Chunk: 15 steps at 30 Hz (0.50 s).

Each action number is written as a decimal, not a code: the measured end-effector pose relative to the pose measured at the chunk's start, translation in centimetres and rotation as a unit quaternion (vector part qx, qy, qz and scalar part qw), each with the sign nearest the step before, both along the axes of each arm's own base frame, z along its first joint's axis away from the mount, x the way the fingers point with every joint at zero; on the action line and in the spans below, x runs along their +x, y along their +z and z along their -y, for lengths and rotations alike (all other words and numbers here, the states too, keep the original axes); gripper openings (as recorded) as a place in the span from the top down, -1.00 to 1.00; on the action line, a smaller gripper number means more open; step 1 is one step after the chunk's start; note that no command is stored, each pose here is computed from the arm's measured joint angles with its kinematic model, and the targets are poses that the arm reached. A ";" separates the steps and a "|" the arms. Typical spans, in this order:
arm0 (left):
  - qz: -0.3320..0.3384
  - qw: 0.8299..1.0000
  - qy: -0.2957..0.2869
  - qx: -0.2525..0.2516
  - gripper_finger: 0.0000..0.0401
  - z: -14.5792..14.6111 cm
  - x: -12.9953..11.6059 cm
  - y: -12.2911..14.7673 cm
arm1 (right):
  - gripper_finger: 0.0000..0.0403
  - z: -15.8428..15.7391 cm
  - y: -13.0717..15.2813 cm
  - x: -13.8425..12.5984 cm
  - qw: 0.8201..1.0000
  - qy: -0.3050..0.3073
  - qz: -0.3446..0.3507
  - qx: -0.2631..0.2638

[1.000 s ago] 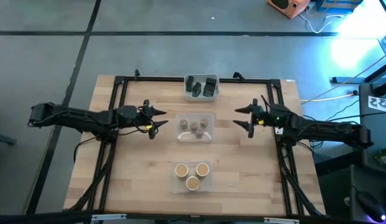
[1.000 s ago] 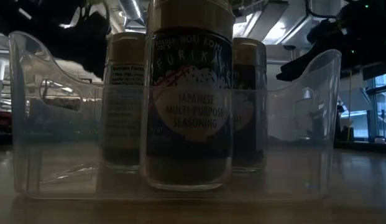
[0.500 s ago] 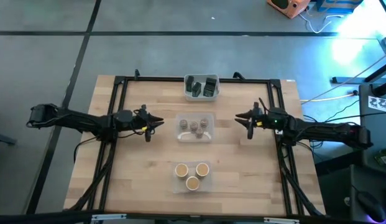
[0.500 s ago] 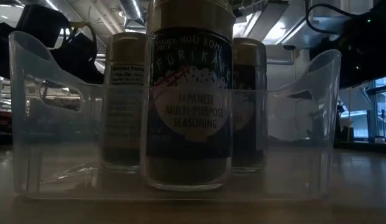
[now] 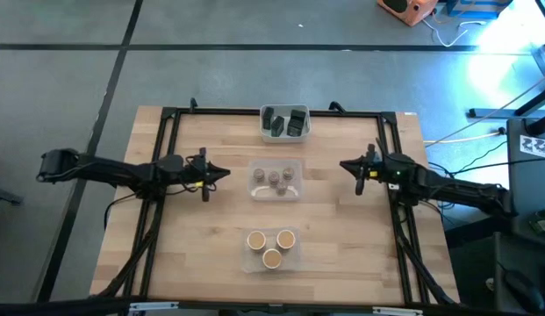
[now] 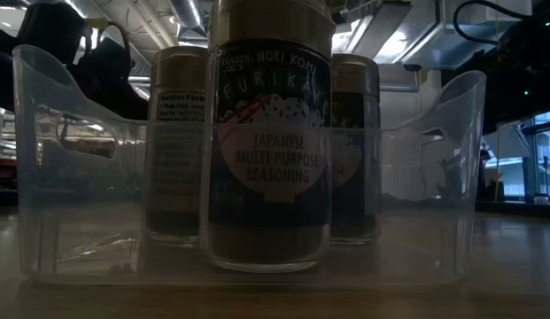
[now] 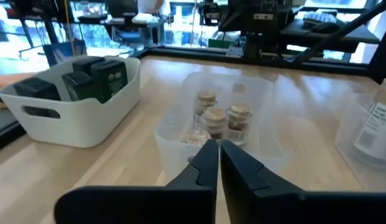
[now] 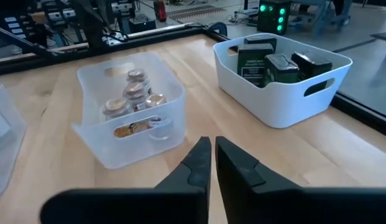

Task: Sort spices by type
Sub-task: Return to Home Position

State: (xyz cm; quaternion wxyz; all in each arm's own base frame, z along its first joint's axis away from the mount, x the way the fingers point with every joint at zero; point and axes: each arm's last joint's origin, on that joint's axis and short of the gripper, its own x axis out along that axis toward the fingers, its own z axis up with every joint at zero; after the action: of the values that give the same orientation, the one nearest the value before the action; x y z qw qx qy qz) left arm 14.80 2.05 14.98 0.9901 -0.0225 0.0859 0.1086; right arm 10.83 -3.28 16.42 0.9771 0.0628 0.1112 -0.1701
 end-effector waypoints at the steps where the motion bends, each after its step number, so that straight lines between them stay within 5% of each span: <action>1: 0.004 1.000 0.000 0.002 0.99 0.0 -0.2 0.0 | 0.89 0.0 0.0 -0.2 1.000 0.000 0.000 0.002; 15: 0.003 0.999 0.022 -0.024 0.98 0.1 -3.0 0.1 | 0.94 -0.4 0.2 -1.2 0.998 -0.001 0.060 0.009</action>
State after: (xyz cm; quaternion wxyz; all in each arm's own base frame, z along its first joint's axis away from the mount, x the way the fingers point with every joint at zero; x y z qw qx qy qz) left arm 11.84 1.91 15.12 0.9870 -0.0485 0.0849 0.1278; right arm 9.58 -2.91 16.59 0.9812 0.0817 0.0537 -0.1662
